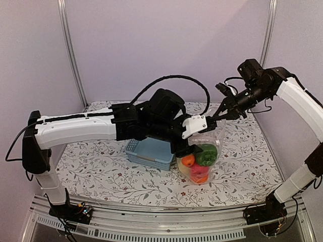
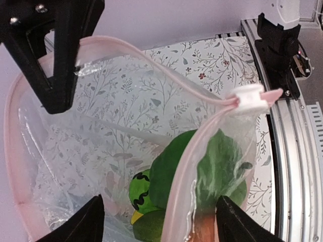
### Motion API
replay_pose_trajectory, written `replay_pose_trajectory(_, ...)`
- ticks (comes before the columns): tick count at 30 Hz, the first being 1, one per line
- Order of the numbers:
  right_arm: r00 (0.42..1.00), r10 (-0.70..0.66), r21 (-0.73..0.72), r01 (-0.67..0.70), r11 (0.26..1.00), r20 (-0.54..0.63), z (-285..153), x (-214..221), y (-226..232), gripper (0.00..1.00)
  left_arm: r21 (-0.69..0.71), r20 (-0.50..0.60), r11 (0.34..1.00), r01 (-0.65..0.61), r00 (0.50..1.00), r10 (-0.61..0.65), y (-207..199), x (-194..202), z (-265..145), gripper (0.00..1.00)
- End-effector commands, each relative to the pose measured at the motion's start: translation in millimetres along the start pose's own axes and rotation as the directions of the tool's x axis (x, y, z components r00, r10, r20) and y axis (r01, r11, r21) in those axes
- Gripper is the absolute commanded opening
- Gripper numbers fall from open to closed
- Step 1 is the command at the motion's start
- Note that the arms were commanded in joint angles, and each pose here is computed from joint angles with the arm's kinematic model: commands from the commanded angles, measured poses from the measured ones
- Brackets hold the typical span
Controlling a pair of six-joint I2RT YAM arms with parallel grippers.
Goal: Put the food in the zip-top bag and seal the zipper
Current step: Pass from the right arm to the left
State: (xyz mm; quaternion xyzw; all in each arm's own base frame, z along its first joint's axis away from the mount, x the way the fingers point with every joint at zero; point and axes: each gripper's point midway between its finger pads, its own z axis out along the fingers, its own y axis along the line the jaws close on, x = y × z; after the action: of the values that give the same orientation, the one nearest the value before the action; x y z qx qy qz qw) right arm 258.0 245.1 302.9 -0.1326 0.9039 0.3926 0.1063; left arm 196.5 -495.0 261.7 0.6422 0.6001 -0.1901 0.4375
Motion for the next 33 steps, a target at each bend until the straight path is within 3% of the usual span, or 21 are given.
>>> replay_pose_trajectory(1, 0.999, -0.018, -0.026, 0.017, 1.0, -0.028, 6.9, 12.2, -2.6, 0.0, 0.005, -0.061, 0.998, -0.056, 0.997, 0.056, -9.9, 17.5, 14.6, 0.71)
replay_pose_trajectory(8, 0.999, -0.013, -0.03, 0.012, 0.999, -0.048, 16.2, 16.2, -9.9, 0.0, 0.002, -0.053, 0.999, -0.045, 0.998, 0.045, -9.1, 14.2, 22.8, 0.4)
replay_pose_trajectory(18, 0.999, -0.025, -0.019, 0.024, 1.0, -0.045, 22.1, 8.7, -13.9, 0.01, 0.055, 0.037, 0.998, 0.017, 0.999, -0.019, -4.1, -13.5, 19.6, 0.25)
replay_pose_trajectory(22, 0.999, -0.029, -0.014, 0.029, 0.999, -0.033, 21.9, 1.4, -12.9, 0.08, 0.081, 0.083, 0.992, 0.098, 0.991, -0.105, 6.1, -22.7, 18.4, 0.09)
replay_pose_trajectory(28, 0.999, -0.044, 0.066, 0.044, 0.997, 0.011, 3.0, 2.4, -13.9, 0.32, 0.123, 0.148, 0.965, 0.232, 0.957, -0.249, 26.4, -33.3, 20.9, 0.08)
replay_pose_trajectory(33, 0.989, -0.093, 0.068, 0.085, 0.994, 0.118, -23.0, 13.9, -3.1, 0.43, 0.165, 0.193, 0.921, 0.352, 0.905, -0.38, 43.3, -43.2, 24.7, 0.08)
